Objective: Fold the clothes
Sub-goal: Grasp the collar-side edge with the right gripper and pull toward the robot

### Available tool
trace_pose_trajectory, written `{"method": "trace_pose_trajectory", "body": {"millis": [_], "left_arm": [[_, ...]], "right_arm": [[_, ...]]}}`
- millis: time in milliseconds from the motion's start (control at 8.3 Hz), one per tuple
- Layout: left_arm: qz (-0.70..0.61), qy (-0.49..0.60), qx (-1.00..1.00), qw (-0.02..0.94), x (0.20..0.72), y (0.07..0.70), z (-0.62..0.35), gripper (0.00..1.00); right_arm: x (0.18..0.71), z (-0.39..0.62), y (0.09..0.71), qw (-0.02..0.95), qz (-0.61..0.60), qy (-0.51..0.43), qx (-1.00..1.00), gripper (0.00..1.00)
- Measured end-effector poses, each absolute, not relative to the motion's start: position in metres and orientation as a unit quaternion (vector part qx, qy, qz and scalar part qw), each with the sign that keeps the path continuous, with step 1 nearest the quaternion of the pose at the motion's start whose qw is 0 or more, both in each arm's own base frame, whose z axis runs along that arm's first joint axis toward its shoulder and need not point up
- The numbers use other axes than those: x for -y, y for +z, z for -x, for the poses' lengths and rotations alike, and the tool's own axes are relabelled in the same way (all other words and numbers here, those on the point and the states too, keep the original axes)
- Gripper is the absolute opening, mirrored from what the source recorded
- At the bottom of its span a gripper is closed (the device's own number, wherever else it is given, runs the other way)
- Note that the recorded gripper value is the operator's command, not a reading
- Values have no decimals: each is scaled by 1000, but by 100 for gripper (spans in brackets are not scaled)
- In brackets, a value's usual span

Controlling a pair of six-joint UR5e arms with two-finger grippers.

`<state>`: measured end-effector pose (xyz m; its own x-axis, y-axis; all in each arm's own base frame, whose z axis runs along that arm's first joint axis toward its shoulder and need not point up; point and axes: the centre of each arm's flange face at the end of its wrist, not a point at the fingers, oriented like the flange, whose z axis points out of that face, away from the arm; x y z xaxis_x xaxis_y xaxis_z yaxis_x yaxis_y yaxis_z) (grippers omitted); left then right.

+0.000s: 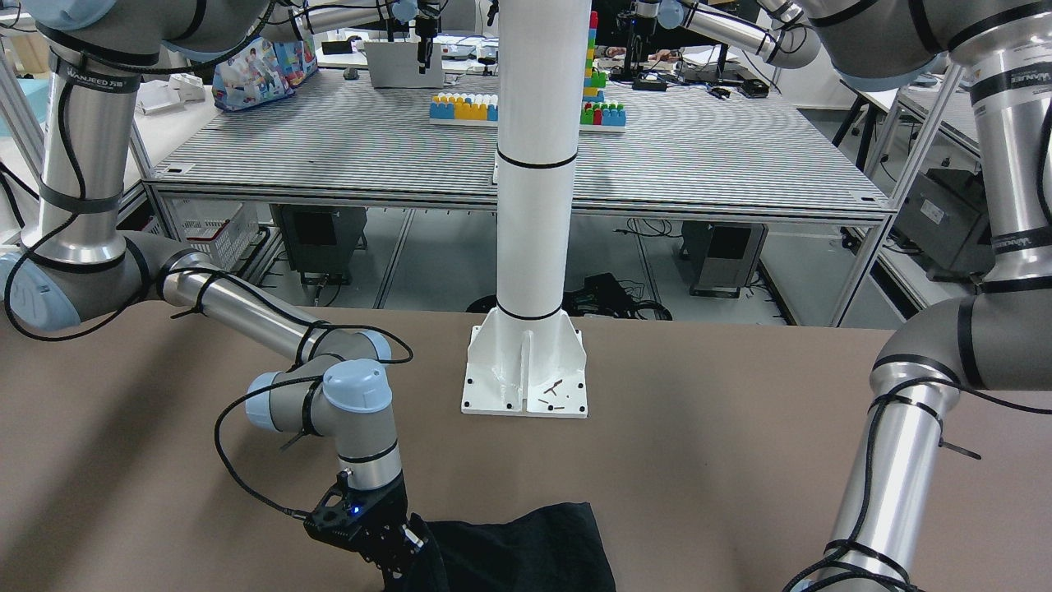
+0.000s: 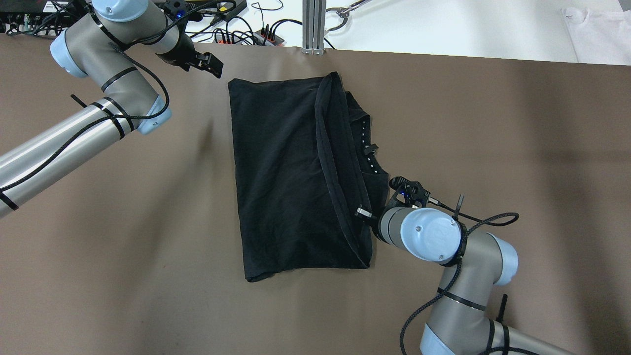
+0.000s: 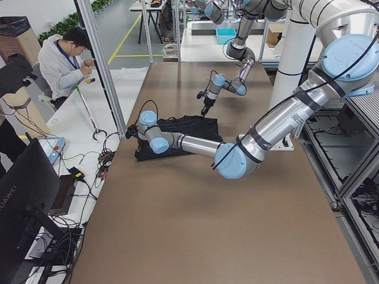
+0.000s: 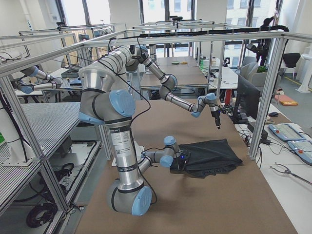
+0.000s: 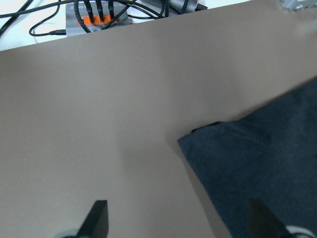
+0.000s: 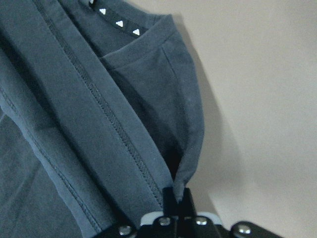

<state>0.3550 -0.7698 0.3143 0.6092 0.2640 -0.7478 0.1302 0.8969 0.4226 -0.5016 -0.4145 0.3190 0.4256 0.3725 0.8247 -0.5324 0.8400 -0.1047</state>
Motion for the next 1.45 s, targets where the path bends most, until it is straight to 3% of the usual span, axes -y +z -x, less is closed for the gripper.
{"method": "trace_pose_trajectory", "body": {"millis": [723, 843, 964, 1445], "left_arm": [[-224, 39, -442, 868, 769, 314, -356, 100], [-224, 39, -442, 868, 769, 314, -356, 100], [-225, 39, -443, 867, 768, 313, -355, 100], [-227, 39, -444, 866, 767, 312, -355, 100]], "right_arm": [[342, 500, 317, 834, -89, 261, 479, 1], [339, 500, 316, 833, -89, 261, 479, 53], [338, 500, 314, 832, -91, 262, 481, 93], [336, 478, 281, 823, -109, 249, 499, 94]]}}
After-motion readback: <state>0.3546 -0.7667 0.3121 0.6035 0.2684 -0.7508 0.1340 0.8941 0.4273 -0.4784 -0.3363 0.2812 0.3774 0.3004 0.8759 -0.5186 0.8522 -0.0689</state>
